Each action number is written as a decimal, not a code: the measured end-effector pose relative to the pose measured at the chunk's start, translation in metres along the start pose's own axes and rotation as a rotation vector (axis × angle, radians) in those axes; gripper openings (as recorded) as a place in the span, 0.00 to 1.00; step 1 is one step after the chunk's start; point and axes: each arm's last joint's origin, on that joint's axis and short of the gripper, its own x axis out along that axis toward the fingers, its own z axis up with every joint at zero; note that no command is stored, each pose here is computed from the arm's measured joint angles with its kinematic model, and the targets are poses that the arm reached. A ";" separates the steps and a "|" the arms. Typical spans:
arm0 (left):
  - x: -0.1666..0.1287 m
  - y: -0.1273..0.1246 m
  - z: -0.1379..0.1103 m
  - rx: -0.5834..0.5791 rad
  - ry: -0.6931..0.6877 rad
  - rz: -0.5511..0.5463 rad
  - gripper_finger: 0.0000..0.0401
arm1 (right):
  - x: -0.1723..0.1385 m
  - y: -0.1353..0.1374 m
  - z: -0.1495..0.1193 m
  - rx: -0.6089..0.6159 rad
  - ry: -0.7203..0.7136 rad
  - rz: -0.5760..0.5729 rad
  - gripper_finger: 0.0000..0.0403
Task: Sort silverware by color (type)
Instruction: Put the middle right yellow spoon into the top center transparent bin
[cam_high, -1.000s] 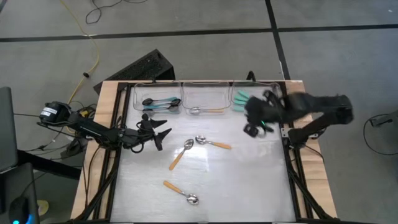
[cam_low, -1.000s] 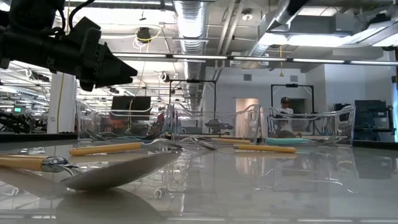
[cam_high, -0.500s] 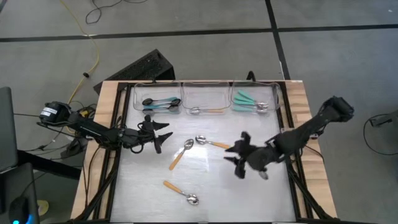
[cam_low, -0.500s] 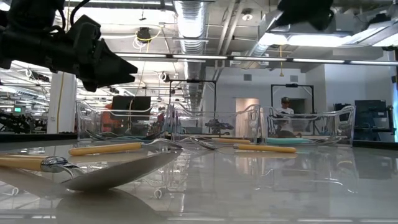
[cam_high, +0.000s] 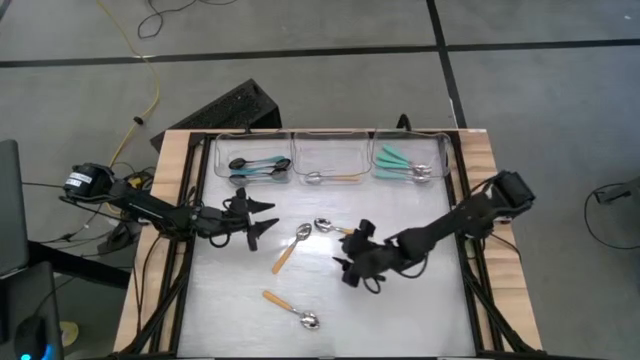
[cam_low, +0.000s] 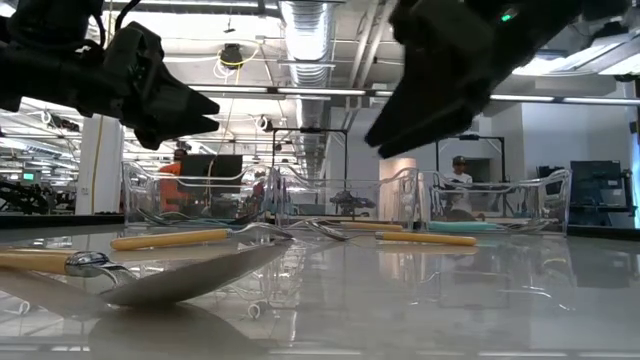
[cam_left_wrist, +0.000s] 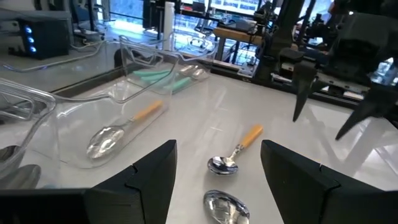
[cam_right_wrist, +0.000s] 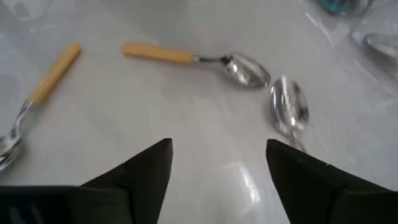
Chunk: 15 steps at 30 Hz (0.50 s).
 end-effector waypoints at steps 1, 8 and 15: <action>0.000 0.000 0.000 0.000 0.001 0.000 0.54 | 0.004 -0.001 0.001 -0.006 -0.011 -0.006 0.73; 0.000 0.001 0.000 0.013 -0.002 0.019 0.54 | 0.016 -0.016 0.009 -0.020 -0.036 -0.070 0.74; 0.000 0.001 0.000 0.021 -0.009 0.039 0.54 | 0.021 -0.027 0.017 -0.024 -0.053 -0.093 0.74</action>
